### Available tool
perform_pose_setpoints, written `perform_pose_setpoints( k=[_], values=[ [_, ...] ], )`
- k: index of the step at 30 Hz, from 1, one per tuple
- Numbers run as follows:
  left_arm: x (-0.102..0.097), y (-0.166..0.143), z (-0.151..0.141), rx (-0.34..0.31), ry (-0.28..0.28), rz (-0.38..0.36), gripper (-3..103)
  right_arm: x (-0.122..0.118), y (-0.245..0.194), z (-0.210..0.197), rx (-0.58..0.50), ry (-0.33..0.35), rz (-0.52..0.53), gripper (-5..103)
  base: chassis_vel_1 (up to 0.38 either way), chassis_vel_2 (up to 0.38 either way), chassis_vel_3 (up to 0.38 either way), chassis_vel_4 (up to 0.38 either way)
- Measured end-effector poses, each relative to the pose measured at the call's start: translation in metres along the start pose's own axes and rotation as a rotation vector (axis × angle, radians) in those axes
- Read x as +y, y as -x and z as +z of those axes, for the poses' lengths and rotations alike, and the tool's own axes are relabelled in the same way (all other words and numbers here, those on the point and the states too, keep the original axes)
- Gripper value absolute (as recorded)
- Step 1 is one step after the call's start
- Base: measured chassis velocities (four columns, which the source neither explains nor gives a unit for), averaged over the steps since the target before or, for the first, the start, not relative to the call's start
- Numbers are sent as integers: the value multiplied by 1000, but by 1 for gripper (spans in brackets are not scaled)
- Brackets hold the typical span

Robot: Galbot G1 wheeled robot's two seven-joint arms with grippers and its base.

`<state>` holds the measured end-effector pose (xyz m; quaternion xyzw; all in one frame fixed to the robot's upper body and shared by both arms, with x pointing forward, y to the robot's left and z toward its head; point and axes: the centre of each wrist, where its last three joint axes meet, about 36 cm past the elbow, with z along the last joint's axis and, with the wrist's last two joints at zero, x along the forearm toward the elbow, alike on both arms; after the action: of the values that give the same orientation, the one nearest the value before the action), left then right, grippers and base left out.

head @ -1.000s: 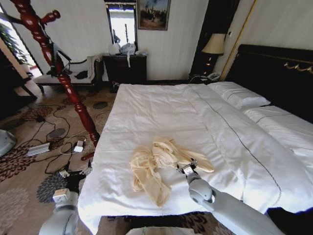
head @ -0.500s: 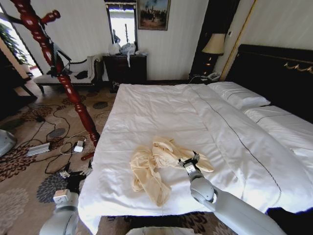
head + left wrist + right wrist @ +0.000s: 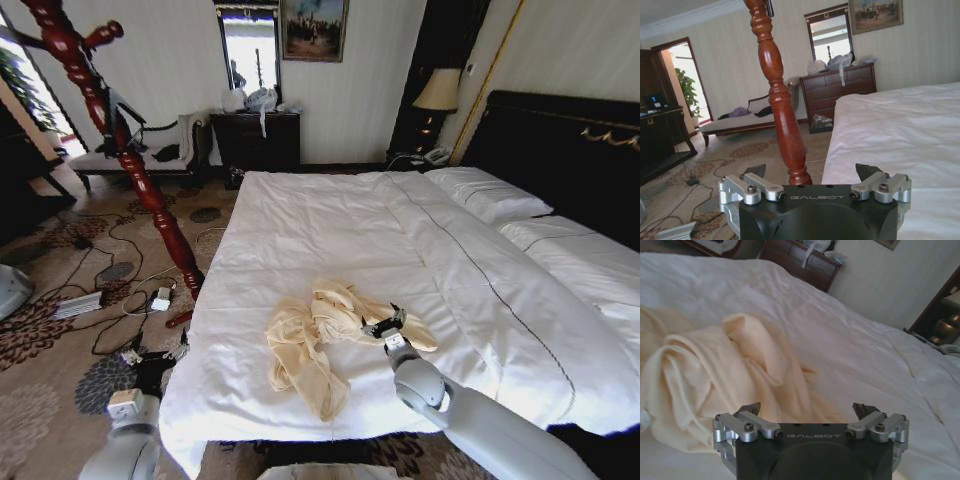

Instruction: Pick up the clothes from the bed and hang them on the clothes hanger.

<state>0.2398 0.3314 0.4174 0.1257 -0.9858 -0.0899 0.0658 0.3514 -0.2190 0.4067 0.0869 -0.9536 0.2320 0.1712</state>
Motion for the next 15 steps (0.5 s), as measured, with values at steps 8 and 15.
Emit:
perform_pose_setpoints(
  k=[8,15],
  values=[
    [-1,0,0,0,-2,-2,100,2,2,3,-110,76,-108,94,0,0,0,0],
    [-2,2,1,-3,-5,-2,100,1,4,10,-59,46,-120,78,0,0,0,0]
  ],
)
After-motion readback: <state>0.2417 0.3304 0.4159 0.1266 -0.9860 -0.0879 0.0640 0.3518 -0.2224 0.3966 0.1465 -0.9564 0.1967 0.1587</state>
